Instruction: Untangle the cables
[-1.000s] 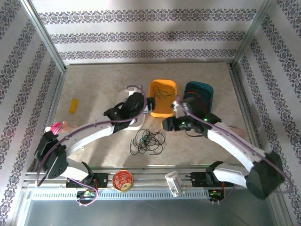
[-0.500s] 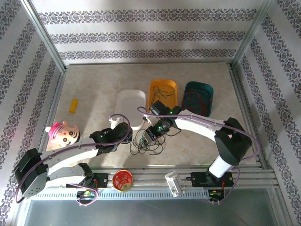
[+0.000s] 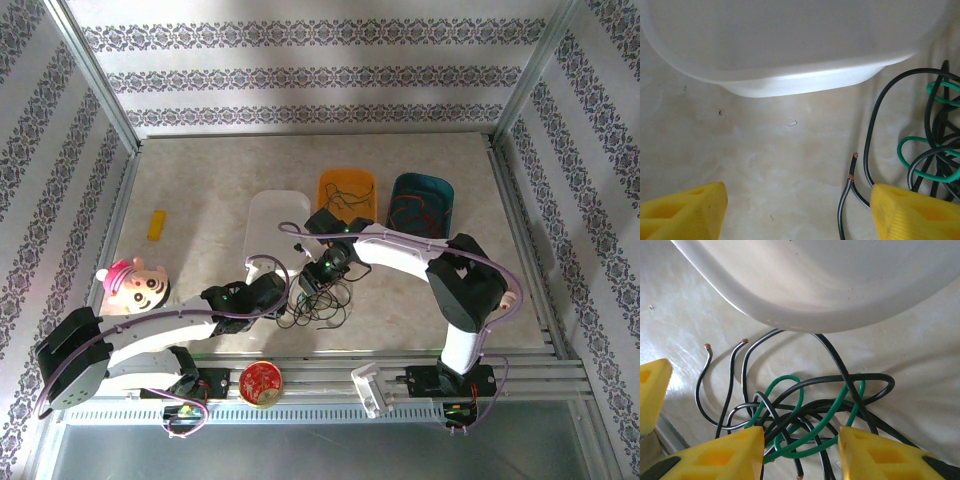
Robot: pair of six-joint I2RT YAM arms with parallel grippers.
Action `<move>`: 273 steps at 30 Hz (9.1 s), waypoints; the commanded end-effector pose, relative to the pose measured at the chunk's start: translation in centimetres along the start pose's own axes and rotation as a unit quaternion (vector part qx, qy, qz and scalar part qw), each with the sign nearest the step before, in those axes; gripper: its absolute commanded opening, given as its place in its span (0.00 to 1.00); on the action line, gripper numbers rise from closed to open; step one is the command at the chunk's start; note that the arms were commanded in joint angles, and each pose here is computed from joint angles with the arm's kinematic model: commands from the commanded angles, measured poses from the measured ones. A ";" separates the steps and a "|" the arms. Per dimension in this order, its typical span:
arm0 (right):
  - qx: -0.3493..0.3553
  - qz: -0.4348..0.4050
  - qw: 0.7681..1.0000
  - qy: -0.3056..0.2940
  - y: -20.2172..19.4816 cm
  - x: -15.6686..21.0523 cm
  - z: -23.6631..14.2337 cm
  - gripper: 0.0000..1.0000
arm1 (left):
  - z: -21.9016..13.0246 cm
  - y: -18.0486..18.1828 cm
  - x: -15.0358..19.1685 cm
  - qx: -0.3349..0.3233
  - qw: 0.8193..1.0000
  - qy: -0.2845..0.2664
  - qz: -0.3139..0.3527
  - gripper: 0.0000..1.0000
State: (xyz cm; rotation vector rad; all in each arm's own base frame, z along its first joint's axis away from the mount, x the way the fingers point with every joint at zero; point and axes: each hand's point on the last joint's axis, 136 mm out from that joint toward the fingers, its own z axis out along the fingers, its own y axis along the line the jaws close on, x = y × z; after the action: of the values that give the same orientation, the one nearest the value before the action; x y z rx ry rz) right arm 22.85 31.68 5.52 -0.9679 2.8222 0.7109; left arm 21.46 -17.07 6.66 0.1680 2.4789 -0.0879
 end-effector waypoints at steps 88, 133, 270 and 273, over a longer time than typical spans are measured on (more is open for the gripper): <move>0.074 0.443 0.841 -0.302 -16.1 7.5 -18.9 0.00 | 5.6 -16.0 -6.6 0.290 0.949 -0.104 0.070 0.00; 0.316 0.359 0.850 -0.222 -17.2 11.5 -17.4 0.00 | 2.8 -17.5 -6.0 0.376 0.916 -0.025 0.138 0.63; 0.053 0.015 0.746 -0.663 4.2 -3.7 -50.3 0.00 | 4.5 -13.1 -3.0 0.231 0.964 -0.038 0.122 0.70; 0.036 0.013 0.750 -0.661 4.7 -4.7 -50.5 0.00 | 2.7 -14.3 -4.7 0.265 0.954 -0.064 0.122 0.79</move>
State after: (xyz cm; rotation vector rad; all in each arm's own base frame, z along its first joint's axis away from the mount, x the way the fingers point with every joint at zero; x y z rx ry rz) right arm 28.04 13.38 51.25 -0.1072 1.6014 0.7125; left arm 24.29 -30.75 4.70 0.6689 2.3306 -0.5399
